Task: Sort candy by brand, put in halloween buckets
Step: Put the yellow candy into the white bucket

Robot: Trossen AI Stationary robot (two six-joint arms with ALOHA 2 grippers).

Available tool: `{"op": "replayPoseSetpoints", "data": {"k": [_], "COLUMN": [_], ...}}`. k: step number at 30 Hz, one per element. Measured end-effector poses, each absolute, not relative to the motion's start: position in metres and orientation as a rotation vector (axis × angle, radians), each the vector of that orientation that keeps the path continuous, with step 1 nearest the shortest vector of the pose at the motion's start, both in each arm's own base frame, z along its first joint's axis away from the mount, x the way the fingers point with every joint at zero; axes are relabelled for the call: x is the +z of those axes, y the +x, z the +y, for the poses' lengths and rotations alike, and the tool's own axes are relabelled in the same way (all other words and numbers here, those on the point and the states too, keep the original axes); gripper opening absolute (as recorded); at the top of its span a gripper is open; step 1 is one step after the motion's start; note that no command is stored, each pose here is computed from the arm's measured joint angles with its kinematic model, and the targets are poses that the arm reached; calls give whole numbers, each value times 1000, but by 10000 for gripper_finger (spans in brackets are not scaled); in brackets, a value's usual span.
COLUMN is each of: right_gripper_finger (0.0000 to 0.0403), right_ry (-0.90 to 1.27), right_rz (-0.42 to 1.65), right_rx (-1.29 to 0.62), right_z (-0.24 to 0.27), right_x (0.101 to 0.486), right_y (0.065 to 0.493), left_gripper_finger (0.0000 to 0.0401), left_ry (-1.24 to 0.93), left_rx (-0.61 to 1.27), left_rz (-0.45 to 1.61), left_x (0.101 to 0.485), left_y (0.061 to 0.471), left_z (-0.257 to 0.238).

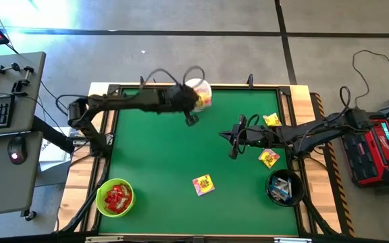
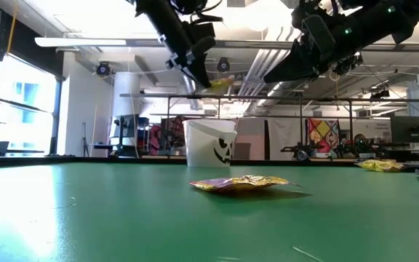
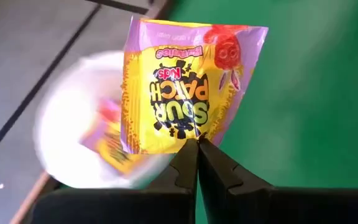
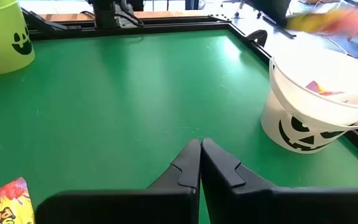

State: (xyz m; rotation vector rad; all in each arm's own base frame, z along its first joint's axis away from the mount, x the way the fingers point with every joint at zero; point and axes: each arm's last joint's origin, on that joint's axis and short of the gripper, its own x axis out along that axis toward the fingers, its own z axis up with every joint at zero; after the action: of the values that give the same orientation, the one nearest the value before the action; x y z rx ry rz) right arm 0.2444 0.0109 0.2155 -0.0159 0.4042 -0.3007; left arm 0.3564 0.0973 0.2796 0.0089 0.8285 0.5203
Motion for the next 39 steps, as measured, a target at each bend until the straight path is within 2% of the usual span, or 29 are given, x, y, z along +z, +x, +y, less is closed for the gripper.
{"op": "replayPoseSetpoints", "data": {"k": [4,11,17,24,29,39], "right_gripper_finger": [0,0,0,0,0,0], "right_ry": [-10,1,3,5,18,7], "right_rz": [404,410,411,416,415,443], "right_rx": [-301,-300,-300,-301,-304,-313], "right_z": [11,11,11,11,11,9], "right_x": [215,215,215,214,214,212], "right_y": [244,244,244,244,244,243], "left_gripper_finger": [0,0,0,4,32,123], "left_ry": [5,-32,-58,-59,-49,-30], "left_rx": [576,573,554,551,559,554], "left_rz": [810,930,1028,1036,1039,986], "left_x": [295,279,255,250,251,255], "left_y": [355,353,355,355,355,361], "left_z": [129,174,191,197,197,186]}}
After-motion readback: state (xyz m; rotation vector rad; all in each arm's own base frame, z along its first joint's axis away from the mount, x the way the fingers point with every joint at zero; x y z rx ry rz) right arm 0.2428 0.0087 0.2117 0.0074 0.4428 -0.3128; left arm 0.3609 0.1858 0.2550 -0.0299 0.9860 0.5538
